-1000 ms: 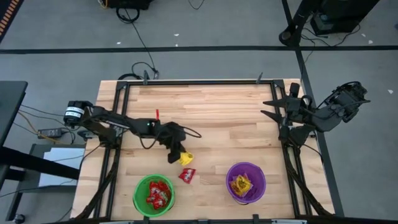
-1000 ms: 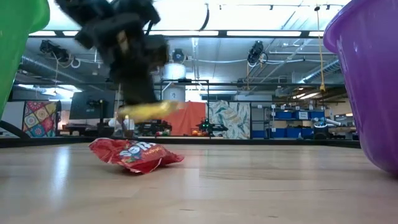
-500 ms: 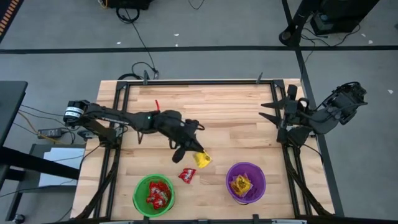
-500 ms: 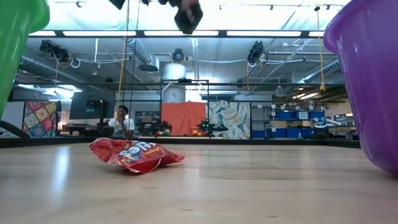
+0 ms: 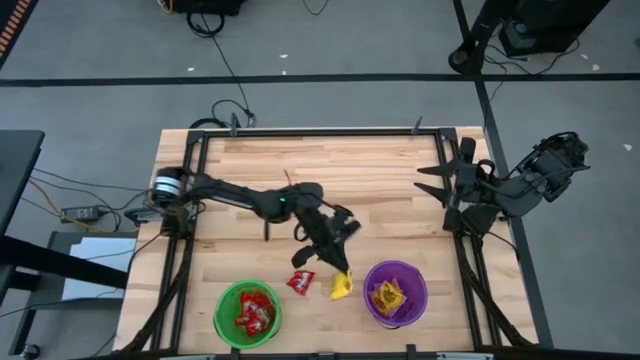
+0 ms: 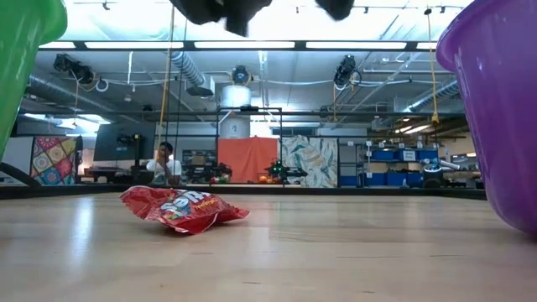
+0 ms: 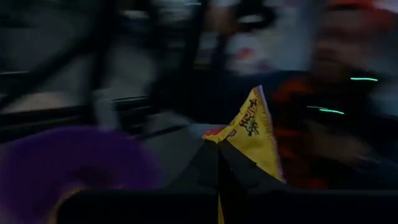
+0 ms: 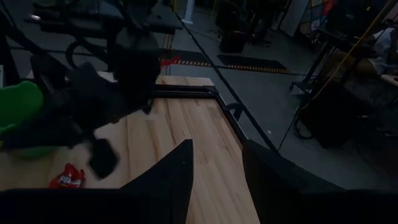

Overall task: Sort candy by brand, put in halloween buckets
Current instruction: Put the yellow candy into the purple bucket

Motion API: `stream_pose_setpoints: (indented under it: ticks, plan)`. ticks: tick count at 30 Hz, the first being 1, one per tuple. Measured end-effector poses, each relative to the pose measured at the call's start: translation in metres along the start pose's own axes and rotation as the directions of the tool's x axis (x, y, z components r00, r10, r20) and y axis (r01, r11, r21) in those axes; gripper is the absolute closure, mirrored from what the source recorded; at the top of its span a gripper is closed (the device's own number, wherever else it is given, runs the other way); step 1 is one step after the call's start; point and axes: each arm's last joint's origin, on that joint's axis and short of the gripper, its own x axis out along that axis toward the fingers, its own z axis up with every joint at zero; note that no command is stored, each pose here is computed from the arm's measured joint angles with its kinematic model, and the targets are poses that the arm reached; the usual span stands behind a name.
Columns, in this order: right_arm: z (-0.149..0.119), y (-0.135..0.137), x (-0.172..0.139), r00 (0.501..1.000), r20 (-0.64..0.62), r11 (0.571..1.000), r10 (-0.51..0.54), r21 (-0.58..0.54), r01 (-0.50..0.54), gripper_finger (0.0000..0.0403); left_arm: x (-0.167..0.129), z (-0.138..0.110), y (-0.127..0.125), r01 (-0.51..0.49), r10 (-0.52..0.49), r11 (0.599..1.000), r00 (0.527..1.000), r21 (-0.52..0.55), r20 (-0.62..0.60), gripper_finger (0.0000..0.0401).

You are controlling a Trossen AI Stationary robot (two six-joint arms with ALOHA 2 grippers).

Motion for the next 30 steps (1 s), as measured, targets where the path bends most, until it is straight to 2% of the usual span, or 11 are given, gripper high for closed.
stream_pose_setpoints:
  ticks: [4,7,12,17,23,30]
  plan:
    - [0.0,0.001,0.0,1.0,-0.007,1.0,0.024,-0.003,-0.024,0.0253,0.012,0.002,0.015,0.25,-0.249,0.968,0.968,0.034,-0.015,0.0401]
    - [0.0,0.003,0.001,0.999,-0.014,0.999,0.043,-0.008,-0.043,0.0253,0.022,-0.001,0.031,0.325,-0.324,0.946,0.946,0.02,-0.027,0.0401]
    - [-0.001,0.005,0.003,0.999,-0.022,0.999,0.049,-0.022,-0.05,0.0253,0.04,-0.003,0.064,0.353,-0.354,0.935,0.935,-0.013,-0.034,0.0401]
    - [-0.001,0.007,0.004,0.997,-0.032,0.997,0.07,-0.027,-0.071,0.0253,0.057,0.002,0.092,0.387,-0.387,0.922,0.922,0.005,-0.036,0.0401]
    - [-0.001,0.007,0.003,0.997,-0.034,0.997,0.075,-0.03,-0.076,0.0253,0.073,0.006,0.112,0.411,-0.41,0.91,0.911,0.049,-0.029,0.0401]
    - [-0.001,0.007,0.003,0.997,-0.034,0.996,0.075,-0.045,-0.076,0.0253,0.085,-0.002,0.131,0.383,-0.384,0.922,0.923,0.057,0.004,0.0401]
